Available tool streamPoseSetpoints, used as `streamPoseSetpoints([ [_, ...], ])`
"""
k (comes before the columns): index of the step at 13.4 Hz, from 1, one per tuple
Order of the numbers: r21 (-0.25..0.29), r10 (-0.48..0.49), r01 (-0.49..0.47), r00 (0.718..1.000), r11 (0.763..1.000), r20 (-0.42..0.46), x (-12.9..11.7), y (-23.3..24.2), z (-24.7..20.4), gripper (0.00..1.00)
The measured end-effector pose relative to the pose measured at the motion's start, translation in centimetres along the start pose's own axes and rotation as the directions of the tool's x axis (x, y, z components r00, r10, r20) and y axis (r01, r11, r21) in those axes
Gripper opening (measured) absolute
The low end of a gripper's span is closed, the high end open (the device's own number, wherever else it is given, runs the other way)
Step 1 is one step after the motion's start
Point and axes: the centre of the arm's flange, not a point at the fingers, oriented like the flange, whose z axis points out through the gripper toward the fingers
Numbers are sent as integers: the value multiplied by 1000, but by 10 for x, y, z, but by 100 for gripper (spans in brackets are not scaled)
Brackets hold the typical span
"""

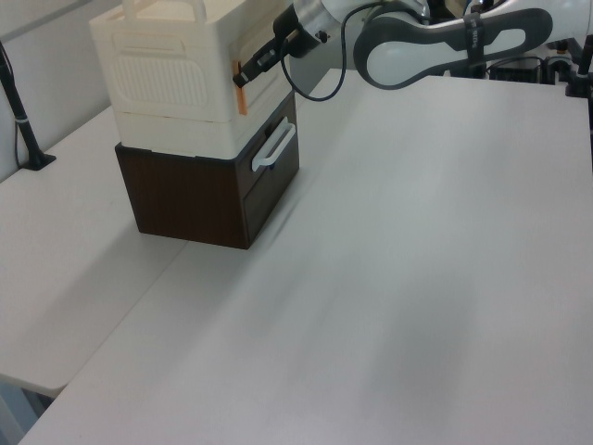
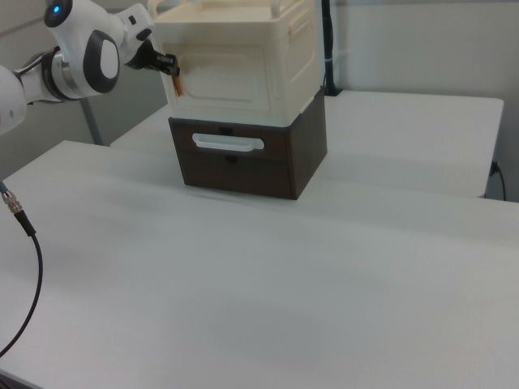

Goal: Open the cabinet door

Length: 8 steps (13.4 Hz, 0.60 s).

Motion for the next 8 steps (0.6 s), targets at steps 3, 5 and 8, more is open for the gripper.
streamPoseSetpoints([
  [3, 0, -2, 2, 1000, 1000, 3, -2, -1, 2, 20],
  [5, 0, -3, 3, 1000, 1000, 5, -3, -2, 3, 19],
  [8, 1, -2, 2, 1000, 1000, 2, -1, -1, 1, 14],
])
